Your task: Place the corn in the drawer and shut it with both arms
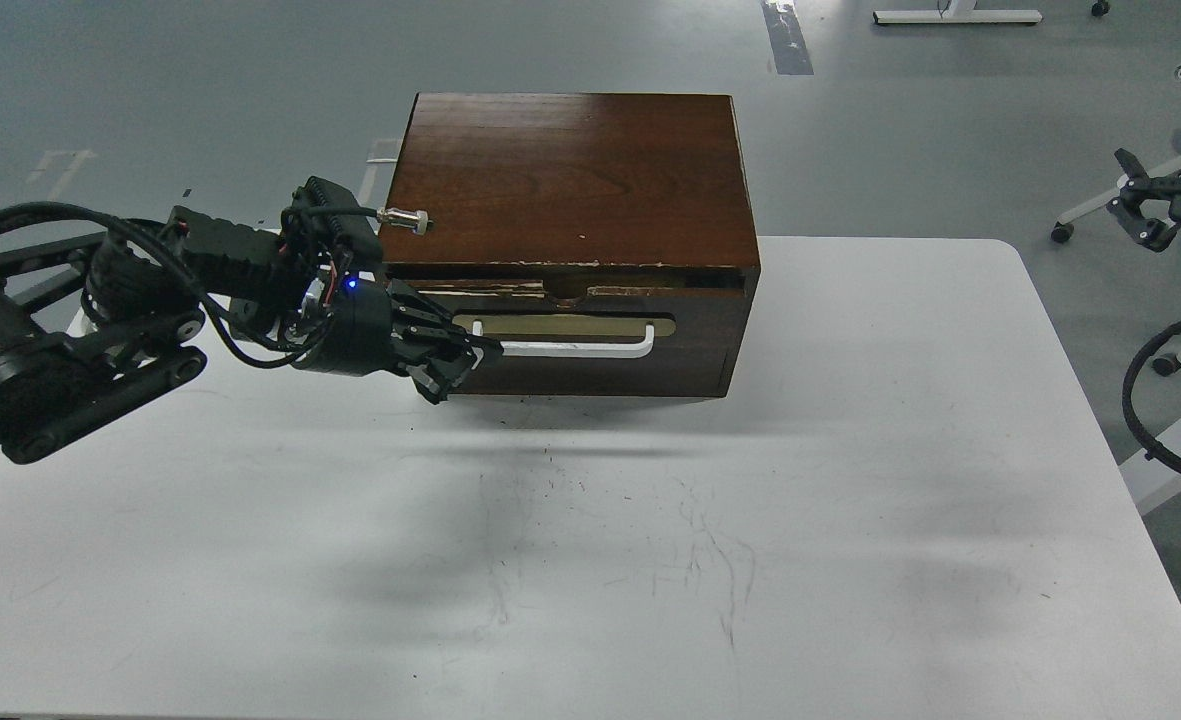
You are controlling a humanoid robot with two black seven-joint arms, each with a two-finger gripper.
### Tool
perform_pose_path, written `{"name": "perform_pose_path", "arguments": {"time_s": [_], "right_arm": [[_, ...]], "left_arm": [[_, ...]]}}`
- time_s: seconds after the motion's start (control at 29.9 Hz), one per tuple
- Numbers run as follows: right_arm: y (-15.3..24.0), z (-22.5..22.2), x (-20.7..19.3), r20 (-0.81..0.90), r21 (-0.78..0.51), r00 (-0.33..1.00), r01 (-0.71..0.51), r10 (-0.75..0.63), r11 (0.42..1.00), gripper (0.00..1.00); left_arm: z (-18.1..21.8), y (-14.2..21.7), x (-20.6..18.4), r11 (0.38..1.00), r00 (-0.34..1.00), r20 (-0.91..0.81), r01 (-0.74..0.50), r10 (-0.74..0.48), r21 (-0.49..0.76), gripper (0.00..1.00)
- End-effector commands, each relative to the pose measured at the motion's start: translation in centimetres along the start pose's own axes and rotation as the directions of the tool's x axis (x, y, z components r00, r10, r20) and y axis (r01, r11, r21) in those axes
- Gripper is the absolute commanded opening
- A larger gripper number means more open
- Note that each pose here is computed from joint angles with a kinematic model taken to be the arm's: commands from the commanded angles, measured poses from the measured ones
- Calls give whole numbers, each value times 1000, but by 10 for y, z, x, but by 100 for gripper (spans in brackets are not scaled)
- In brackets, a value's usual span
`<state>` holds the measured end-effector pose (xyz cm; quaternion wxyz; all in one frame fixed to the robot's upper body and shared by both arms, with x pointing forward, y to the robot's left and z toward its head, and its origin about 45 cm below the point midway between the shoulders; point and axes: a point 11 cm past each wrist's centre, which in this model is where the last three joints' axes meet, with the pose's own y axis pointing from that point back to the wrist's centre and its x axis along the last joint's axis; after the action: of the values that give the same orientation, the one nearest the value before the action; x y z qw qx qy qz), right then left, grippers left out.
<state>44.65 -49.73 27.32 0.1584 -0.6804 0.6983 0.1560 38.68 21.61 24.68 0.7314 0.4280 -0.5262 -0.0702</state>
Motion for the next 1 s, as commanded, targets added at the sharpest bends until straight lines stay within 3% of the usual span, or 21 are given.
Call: {"name": "perform_pose_path", "arguments": {"time_s": [0.0,0.37,0.97], "right_arm": [[0,0,1,0,1,1000,-2,2,1000,100],[0,-1,0,4,6,1000,-2,2,1000,100],[-1,-2,-1,4,6,1000,1,-1,1000,100]], "left_arm": [[2,-2,1,1000,1000,3,-5,5,-6,0],[-10,3,7,999,1000,3,-28,28,25,0],[4,10,33,994,994,-42,-106,105,-37,0]]}}
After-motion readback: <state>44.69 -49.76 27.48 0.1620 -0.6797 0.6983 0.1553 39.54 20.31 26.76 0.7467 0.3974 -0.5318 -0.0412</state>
